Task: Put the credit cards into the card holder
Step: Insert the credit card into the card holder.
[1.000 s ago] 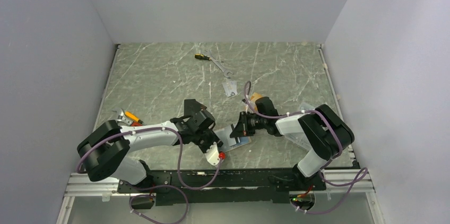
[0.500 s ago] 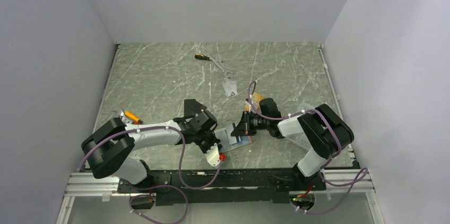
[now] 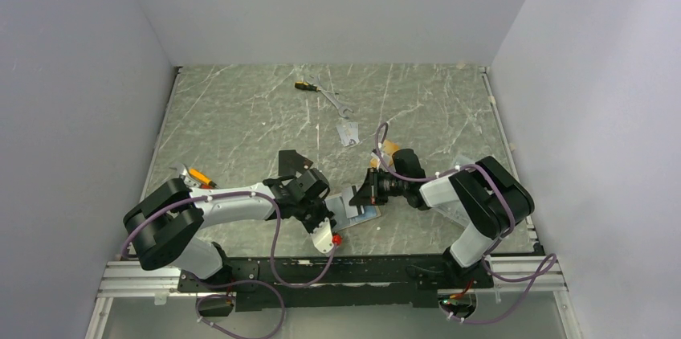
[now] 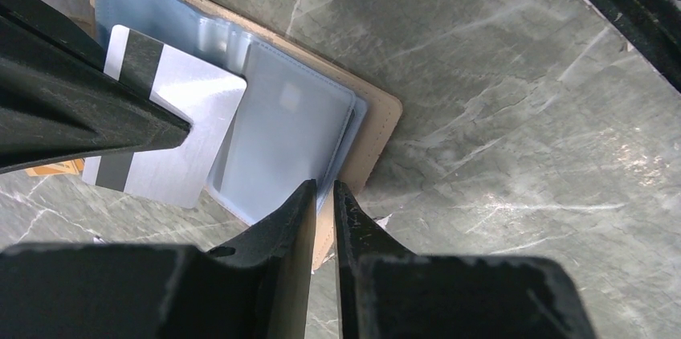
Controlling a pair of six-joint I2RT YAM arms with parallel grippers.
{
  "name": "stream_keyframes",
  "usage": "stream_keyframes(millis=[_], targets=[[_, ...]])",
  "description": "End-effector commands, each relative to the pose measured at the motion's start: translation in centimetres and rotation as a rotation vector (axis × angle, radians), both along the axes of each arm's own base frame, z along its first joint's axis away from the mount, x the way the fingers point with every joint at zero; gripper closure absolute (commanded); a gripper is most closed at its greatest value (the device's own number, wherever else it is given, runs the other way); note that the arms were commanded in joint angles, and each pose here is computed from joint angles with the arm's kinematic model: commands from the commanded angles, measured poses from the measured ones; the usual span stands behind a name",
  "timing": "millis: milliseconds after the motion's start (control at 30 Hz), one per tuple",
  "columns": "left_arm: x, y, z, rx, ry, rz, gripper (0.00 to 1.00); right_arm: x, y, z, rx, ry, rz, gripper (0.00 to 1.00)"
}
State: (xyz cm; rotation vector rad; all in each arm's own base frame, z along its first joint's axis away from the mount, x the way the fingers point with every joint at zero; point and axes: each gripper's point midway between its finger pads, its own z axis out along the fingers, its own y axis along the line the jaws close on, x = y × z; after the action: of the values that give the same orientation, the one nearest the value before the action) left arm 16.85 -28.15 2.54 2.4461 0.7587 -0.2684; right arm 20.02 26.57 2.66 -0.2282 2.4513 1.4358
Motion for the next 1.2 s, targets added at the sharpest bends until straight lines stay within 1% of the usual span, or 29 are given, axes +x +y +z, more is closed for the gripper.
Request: stream_keyframes(millis=[0, 400, 600, 833, 967, 1167], targets=[[-0.5, -0.4, 0.6, -0.003, 0.007, -0.024, 0.81, 1.1, 0.0, 0.1, 0.007, -0.049, -0.022, 1.00], [-0.2, -0.6, 0.8, -0.003, 0.002, -0.012, 0.83, -0.9, -0.2, -0.7, 0.013, -0.013, 0.015, 1.00], [-0.2, -0.6, 0.8, 0.002, 0.000, -0.008, 0.84, -2.0, -0.6, -1.2, -0.006, 0.010, 0.039, 1.00], [-0.4, -0.3, 0.7, 0.010, 0.001, -0.010, 0.85, -0.2, -0.7, -0.5, -0.013, -0.032, -0.010, 1.00], [-0.5, -0.2, 0.7, 0.012, 0.000, -0.009, 0.86, -0.2, -0.6, -0.8, -0.007, -0.021, -0.009, 1.00], [-0.7, -0.1, 0.6, 0.010, 0.000, -0.013, 0.86, 0.6, -0.8, -0.9, -0.024, -0.044, -0.047, 1.00]])
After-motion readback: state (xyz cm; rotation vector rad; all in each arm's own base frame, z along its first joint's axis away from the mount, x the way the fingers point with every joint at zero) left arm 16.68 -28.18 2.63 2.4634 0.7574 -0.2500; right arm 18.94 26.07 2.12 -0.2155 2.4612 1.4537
